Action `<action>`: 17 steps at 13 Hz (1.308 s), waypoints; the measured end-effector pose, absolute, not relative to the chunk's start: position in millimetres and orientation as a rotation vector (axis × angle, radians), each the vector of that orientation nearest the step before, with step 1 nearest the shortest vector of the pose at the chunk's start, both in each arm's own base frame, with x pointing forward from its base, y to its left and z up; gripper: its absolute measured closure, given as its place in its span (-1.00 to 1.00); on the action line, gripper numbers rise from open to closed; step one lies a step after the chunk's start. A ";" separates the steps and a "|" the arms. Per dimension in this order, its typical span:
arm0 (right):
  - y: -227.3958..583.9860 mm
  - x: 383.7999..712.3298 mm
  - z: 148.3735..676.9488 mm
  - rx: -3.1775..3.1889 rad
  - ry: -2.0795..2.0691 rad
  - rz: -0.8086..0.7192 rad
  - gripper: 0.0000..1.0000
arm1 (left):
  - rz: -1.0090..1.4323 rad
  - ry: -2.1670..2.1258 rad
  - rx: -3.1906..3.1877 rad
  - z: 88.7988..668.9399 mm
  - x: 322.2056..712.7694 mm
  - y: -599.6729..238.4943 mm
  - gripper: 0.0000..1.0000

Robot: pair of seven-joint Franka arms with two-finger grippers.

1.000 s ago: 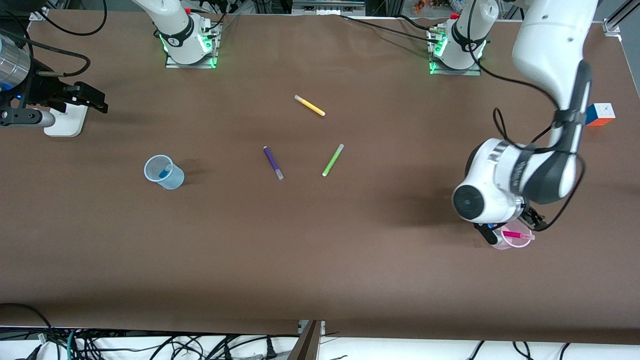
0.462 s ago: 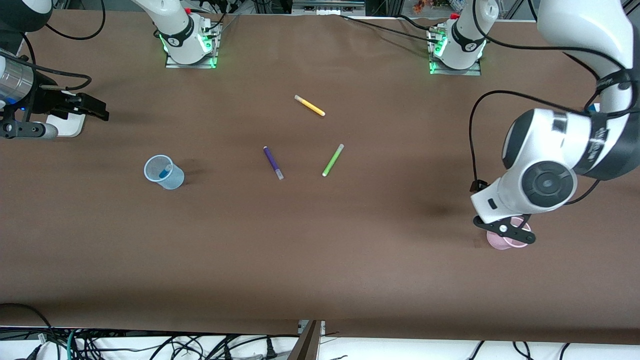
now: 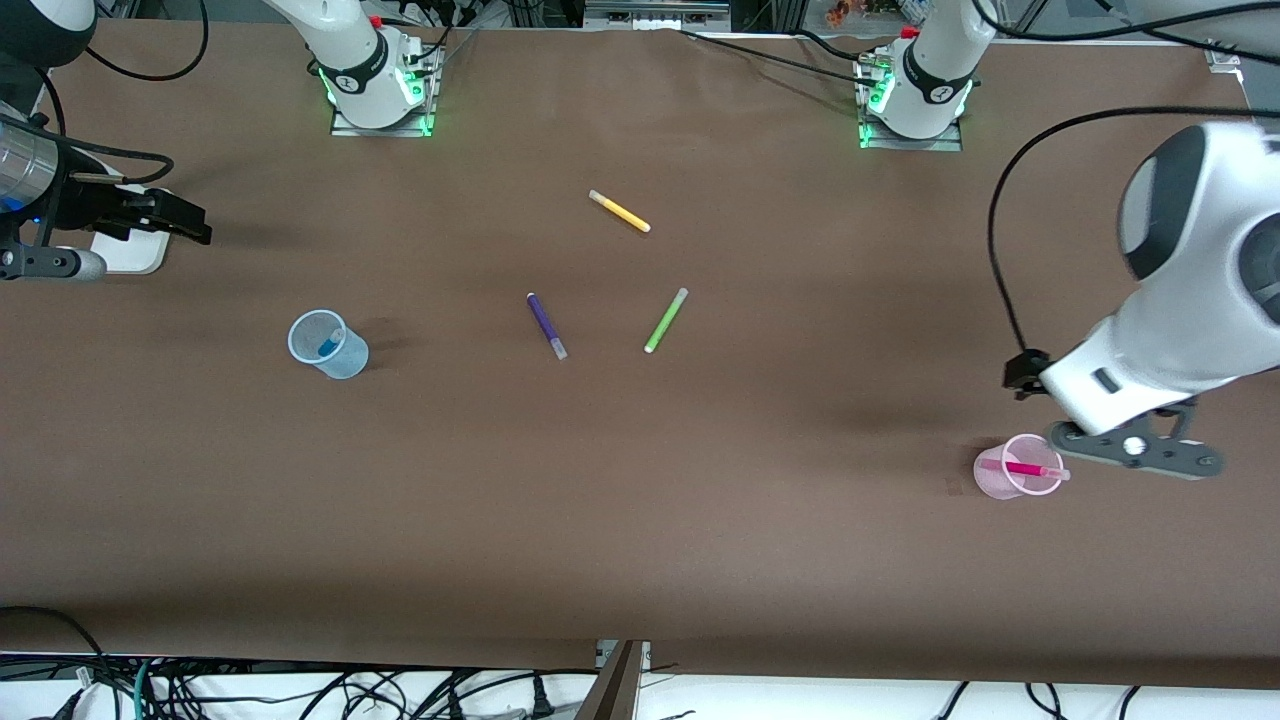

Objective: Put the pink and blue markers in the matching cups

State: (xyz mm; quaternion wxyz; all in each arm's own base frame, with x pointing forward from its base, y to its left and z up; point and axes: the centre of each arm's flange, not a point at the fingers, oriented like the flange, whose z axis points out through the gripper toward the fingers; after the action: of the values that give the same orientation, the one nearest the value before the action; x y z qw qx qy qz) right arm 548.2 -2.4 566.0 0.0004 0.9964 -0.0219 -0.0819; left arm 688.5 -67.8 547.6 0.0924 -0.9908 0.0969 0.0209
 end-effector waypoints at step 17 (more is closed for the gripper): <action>0.7 552.0 585.4 3.135 -0.060 -0.191 -1.00 | 0.001 -0.040 -3.147 550.0 587.0 -20.2 -1.00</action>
State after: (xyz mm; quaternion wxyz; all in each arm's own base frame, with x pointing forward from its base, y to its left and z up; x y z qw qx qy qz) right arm 552.0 0.7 585.4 0.0003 0.9980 -0.0192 -0.0609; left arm 587.0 -20.2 550.0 -0.0030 -0.9999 -0.0126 0.0002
